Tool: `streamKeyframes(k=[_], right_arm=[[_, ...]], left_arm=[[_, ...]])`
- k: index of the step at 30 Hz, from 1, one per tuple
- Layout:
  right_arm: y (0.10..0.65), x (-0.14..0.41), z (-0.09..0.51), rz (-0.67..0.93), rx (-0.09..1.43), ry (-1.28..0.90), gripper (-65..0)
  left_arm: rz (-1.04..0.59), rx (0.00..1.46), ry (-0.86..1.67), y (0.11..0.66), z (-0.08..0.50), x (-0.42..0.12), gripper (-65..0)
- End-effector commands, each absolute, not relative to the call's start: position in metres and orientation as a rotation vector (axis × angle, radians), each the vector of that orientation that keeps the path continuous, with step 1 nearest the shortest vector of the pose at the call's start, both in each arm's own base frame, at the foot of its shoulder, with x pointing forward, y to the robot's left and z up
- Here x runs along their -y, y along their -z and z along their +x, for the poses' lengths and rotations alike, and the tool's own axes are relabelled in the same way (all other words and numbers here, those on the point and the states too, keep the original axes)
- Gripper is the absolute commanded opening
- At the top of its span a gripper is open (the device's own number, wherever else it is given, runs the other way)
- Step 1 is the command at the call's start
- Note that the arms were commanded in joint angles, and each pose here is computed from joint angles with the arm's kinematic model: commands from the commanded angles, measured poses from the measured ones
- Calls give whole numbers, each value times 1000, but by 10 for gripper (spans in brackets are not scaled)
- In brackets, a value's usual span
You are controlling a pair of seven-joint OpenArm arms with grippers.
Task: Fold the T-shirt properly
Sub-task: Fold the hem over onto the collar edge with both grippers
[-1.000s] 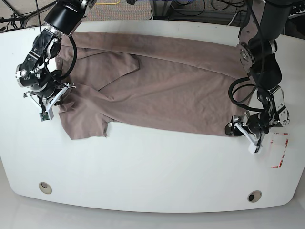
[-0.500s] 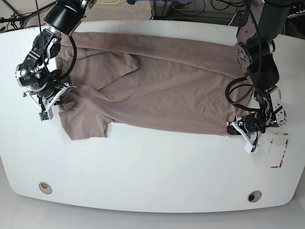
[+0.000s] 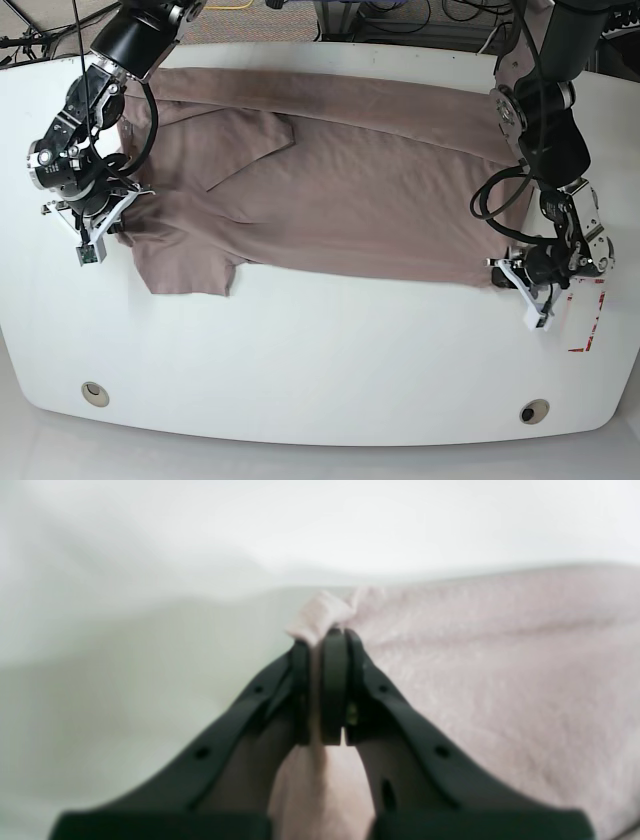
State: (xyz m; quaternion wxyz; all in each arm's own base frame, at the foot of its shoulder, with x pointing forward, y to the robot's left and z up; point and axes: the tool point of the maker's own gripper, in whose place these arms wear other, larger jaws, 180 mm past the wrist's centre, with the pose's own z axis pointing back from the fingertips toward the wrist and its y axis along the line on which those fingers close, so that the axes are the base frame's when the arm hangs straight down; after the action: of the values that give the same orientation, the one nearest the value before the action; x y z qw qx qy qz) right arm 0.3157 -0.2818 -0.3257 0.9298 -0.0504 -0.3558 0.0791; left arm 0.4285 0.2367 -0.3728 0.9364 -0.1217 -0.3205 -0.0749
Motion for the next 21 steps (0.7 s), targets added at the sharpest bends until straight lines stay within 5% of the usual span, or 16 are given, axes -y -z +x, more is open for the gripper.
streamKeyframes(k=[1,21], right_arm=[[301,289,324,-146,793,-172,-650],[319,277,272,-181,687,-198,-650]], left_arm=[[-164,722,177,341,432,-255,-650],[119,669,251,322,357,-296,-650]])
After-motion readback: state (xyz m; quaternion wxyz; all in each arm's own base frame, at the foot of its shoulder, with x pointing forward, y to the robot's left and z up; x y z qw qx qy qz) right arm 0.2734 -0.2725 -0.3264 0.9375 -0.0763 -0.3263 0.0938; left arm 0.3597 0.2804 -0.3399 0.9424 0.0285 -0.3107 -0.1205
